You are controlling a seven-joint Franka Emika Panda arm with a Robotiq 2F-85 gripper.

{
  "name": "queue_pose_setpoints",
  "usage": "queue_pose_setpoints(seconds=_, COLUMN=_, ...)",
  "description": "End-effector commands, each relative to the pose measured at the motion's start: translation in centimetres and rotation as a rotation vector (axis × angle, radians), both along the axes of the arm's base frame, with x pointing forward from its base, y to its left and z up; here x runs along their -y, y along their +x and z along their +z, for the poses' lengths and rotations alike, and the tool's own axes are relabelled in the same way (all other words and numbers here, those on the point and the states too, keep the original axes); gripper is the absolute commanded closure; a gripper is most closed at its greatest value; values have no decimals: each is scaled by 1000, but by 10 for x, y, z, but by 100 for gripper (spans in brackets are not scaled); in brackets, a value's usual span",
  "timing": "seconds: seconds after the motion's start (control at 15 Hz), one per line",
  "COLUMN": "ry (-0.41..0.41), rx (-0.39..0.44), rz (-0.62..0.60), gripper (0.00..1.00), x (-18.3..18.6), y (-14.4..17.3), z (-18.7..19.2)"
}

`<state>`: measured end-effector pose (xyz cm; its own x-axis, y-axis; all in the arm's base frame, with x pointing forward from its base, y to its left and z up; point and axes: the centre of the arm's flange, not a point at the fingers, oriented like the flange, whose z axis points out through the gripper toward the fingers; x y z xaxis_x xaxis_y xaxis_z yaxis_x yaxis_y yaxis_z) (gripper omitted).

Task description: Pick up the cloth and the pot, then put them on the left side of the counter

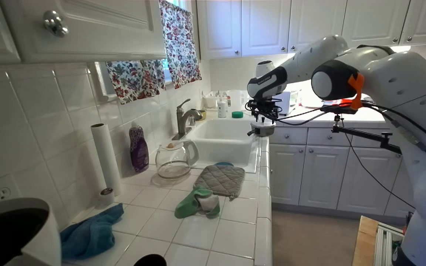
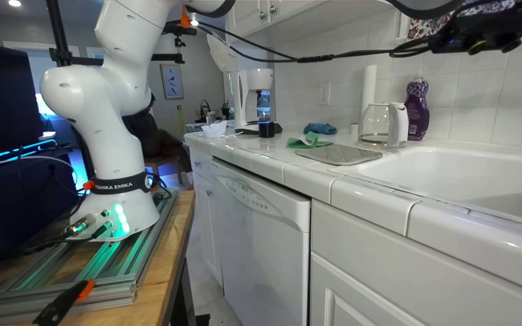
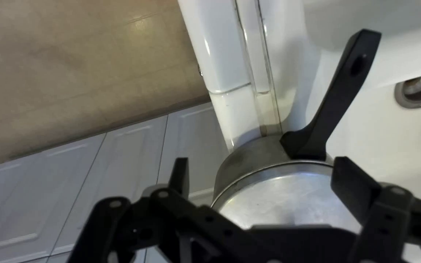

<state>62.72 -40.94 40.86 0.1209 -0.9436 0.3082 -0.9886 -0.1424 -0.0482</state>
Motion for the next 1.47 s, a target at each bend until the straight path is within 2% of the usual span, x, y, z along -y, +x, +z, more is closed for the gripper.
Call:
queue_pose_setpoints(seconds=0.0, ry=-18, rx=13, rz=-102, gripper=0, x=23, y=48, z=-9)
queue_pose_setpoints(seconds=0.47, ry=-27, rx=-14, rz=-152, gripper=0, x=19, y=91, z=-37)
queue_pose_setpoints(seconds=1.4, ry=-97, rx=-79, rz=-72, gripper=0, x=25, y=105, z=-58)
